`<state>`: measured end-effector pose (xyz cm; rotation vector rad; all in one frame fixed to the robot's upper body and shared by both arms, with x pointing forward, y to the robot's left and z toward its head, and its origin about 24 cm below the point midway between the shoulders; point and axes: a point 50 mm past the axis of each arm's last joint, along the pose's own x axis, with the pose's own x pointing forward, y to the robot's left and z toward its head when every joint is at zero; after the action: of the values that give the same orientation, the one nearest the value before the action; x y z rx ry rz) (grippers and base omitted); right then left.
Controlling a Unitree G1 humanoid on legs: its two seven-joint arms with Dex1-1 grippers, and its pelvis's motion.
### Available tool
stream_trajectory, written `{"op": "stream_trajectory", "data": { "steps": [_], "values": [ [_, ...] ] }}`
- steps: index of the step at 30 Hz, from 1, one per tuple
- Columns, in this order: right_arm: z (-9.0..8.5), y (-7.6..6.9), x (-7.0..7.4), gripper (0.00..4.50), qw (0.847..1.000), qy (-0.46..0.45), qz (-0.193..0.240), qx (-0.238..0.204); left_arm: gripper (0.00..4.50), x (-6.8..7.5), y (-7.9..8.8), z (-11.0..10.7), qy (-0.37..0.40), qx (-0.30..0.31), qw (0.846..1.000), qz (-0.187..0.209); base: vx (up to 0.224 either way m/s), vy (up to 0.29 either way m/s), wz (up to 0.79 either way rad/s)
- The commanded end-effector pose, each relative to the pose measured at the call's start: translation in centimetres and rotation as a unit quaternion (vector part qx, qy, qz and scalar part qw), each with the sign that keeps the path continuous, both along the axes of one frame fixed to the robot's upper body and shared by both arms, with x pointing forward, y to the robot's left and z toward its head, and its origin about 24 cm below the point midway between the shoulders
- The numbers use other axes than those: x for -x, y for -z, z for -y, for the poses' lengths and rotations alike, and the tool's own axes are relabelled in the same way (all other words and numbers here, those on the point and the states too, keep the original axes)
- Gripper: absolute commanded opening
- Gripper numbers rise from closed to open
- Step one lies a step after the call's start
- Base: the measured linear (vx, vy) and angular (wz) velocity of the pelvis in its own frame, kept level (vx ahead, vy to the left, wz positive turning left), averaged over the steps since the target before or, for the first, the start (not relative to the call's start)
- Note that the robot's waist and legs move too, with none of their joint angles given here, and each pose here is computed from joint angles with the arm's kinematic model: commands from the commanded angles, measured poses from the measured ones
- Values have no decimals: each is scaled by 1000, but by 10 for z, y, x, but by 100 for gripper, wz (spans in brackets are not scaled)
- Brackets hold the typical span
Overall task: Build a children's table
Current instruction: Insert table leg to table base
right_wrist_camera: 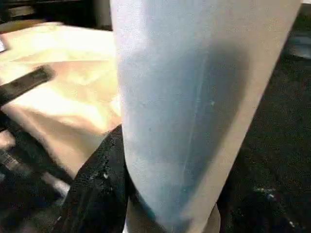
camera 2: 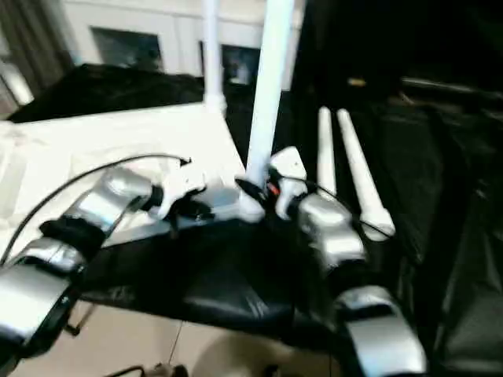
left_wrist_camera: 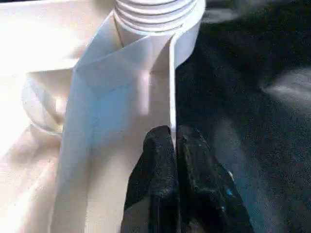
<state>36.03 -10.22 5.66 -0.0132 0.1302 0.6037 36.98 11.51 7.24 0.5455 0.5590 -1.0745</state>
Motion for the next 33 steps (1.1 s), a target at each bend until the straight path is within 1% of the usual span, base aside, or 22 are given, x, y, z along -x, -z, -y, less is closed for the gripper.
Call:
{"op": "stream_trajectory", "data": {
  "steps": [1,2,3,4,6,9,11,19,25,29,30,32,33],
  "values": [
    [6,63,21,190,981,114,-142,72,0,-11,-5,7,-74,-20,997,32,-119,35,-5],
    [6,63,21,190,981,114,-142,72,0,-11,-5,7,-74,-20,997,32,-88,11,-3],
    [-4,64,20,190,975,146,-163,46,0,-12,-3,12,-97,-27,994,41,-102,-39,16],
    [-4,64,20,190,974,148,-164,45,0,-12,-3,12,-98,-28,994,42,50,-139,18],
    [-15,62,18,190,971,166,-170,35,0,-12,-1,19,-105,-27,993,40,89,-115,-6],
    [-26,59,16,190,970,174,-169,39,0,-10,1,25,-102,-26,994,34,39,5,-17],
    [-30,57,15,190,969,175,-169,35,0,-10,1,26,-97,-27,994,31,-8,-14,10],
    [-31,55,13,190,970,170,-167,41,0,-10,-1,25,-89,-24,995,31,0,0,0],
    [-33,55,13,190,972,155,-164,68,0,-9,-1,24,-77,-17,997,27,0,0,0],
    [-35,52,12,190,976,139,-162,53,0,-8,0,23,-68,-8,997,22,0,0,0],
    [-36,50,10,246,977,136,-159,43,0,-8,-1,23,-65,-8,998,22,0,0,0],
    [-36,48,9,246,978,134,-157,38,0,-8,-1,22,-63,-7,998,23,0,0,0],
    [-37,44,7,266,979,130,-151,29,0,-8,-2,21,-59,-5,998,24,0,0,0]
  ]
}}
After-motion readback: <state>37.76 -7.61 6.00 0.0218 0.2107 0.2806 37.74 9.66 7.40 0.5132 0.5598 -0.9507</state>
